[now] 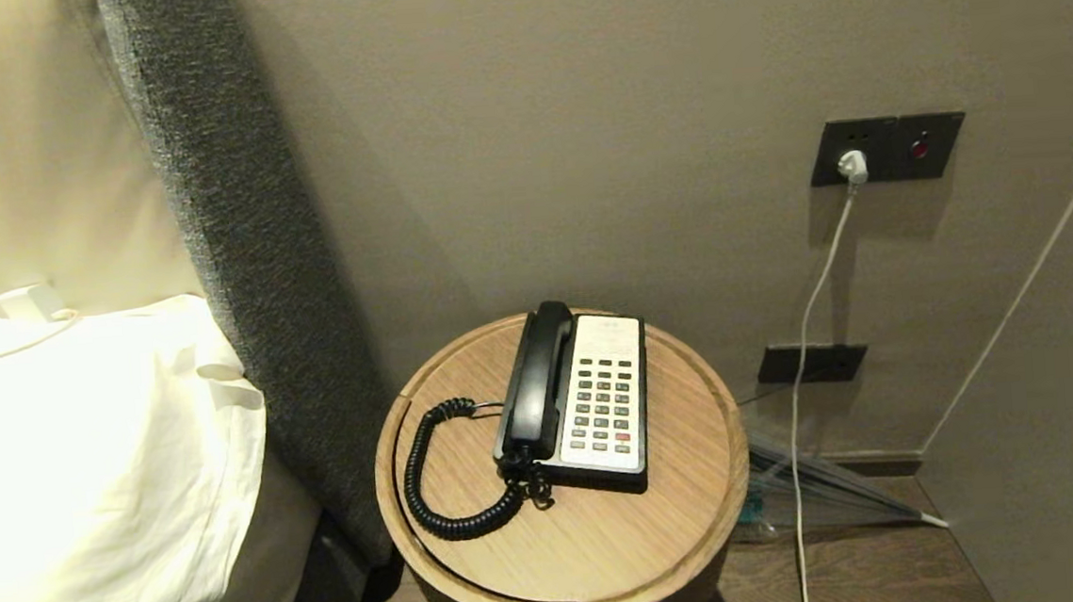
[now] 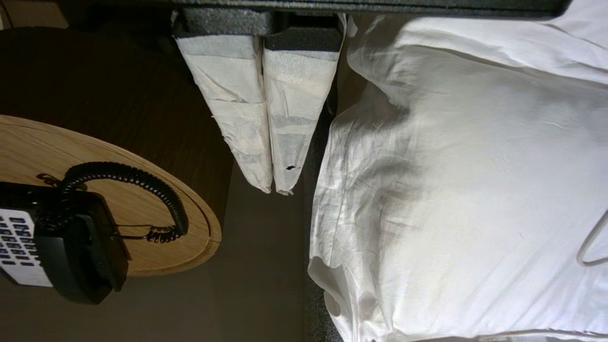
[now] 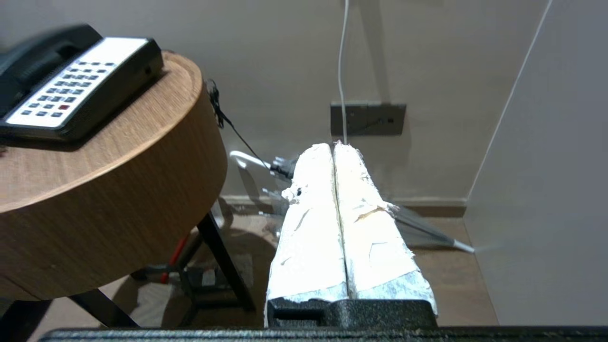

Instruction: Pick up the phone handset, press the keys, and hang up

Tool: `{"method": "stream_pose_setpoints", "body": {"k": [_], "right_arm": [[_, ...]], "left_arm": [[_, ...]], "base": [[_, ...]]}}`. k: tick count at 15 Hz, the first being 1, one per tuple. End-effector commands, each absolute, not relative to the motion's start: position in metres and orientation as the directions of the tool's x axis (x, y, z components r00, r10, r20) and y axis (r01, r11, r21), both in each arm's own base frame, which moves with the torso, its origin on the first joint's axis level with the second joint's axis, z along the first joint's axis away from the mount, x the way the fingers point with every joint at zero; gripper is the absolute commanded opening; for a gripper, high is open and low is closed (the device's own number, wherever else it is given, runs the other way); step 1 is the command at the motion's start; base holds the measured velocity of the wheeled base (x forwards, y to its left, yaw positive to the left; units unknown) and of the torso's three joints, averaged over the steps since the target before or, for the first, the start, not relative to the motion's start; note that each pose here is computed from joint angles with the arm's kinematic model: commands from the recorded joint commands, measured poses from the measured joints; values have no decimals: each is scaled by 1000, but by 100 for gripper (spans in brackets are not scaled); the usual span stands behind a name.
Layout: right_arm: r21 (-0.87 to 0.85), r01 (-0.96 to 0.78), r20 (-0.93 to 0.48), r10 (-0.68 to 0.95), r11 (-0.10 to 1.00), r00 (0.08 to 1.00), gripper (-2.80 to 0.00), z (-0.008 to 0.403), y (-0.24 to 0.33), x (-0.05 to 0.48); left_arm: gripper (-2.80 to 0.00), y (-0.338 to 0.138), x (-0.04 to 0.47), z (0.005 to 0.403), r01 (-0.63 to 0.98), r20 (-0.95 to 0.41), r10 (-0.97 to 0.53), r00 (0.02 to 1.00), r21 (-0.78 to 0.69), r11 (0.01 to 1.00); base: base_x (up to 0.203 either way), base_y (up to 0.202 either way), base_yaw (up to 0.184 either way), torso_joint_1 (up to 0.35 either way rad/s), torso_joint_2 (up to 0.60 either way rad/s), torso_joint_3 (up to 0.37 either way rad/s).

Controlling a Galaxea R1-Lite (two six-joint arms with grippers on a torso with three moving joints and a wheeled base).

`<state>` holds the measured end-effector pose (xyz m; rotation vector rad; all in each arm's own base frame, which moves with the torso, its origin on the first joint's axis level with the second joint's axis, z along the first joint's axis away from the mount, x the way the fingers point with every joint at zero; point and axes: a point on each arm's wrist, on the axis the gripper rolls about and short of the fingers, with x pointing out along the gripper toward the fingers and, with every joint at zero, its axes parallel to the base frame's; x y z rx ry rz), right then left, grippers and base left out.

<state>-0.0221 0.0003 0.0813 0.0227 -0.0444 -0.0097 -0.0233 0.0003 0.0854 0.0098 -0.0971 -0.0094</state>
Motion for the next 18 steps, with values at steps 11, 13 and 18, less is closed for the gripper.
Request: {"method": "stream_pose_setpoints", "body": {"k": [11, 13, 18], "right_arm": [[23, 9, 20, -9, 1000, 1000, -280, 76, 0, -20], [23, 9, 20, -9, 1000, 1000, -280, 75, 0, -20], [14, 7, 20, -8, 1000, 1000, -280, 75, 0, -20]], "left_arm": [[-280, 0, -20, 74, 10, 58, -11, 998, 11, 1000], [-280, 0, -20, 75, 10, 58, -11, 998, 11, 1000], [-280, 0, -20, 74, 10, 57, -11, 998, 11, 1000]], "base": [[0, 0, 0, 2, 1, 151], [0, 0, 0, 0, 0, 0], [0, 0, 0, 0, 0, 0]]}}
